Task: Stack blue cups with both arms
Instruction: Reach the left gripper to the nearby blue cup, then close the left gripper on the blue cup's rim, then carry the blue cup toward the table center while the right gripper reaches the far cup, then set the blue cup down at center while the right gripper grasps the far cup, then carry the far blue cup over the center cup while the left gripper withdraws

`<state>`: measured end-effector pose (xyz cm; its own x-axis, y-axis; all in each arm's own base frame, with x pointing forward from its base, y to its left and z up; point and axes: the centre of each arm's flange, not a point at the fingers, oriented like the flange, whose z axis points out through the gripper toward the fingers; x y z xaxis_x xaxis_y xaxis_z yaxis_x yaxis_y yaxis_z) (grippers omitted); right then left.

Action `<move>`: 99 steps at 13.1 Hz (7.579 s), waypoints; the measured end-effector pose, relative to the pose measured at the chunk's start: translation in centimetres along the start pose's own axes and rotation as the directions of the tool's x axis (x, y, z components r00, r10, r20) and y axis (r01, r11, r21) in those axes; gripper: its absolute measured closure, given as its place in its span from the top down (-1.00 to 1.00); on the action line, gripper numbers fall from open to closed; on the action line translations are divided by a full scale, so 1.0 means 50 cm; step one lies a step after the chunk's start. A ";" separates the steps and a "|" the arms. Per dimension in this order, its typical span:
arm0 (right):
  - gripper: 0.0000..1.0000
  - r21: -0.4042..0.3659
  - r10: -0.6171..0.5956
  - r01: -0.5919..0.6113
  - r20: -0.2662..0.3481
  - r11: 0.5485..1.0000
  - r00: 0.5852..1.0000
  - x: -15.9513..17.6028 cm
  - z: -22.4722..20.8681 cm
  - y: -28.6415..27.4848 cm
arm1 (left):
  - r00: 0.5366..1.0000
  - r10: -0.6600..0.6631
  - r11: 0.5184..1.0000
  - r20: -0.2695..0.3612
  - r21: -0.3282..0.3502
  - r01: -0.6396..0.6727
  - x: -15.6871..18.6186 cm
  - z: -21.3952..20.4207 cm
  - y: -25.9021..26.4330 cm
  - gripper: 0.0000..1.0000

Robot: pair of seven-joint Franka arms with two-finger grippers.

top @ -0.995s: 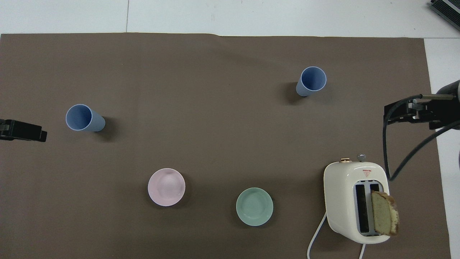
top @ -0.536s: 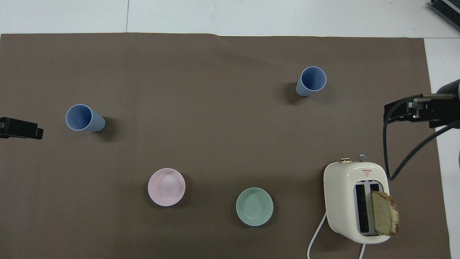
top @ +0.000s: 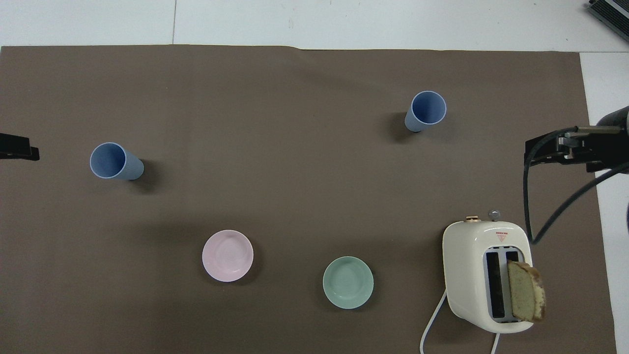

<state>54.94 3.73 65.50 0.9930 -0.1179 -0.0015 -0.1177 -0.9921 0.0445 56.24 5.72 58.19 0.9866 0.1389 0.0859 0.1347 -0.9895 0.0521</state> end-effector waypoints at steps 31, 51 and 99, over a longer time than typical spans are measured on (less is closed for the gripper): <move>1.00 0.000 0.000 0.000 0.000 1.000 1.000 0.000 0.000 0.000 | 0.941 -0.322 0.947 0.099 0.020 0.322 0.042 0.425 0.005 -0.91; 1.00 0.030 -0.029 0.031 -0.057 0.999 0.998 0.202 0.212 -0.028 | 0.864 -0.501 0.860 0.059 -0.075 0.504 -0.090 0.289 0.700 -0.91; -0.91 0.199 -0.037 0.060 -0.116 0.978 0.993 0.018 0.183 -0.557 | 0.962 0.259 0.965 0.087 0.022 -0.262 -0.048 -0.047 0.192 1.00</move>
<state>59.06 30.85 55.13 0.9908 -0.0750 0.1130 -0.0569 -0.9863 -0.1550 54.93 -4.03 60.81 0.9919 -0.1266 0.0100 -0.1266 -0.9919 0.0064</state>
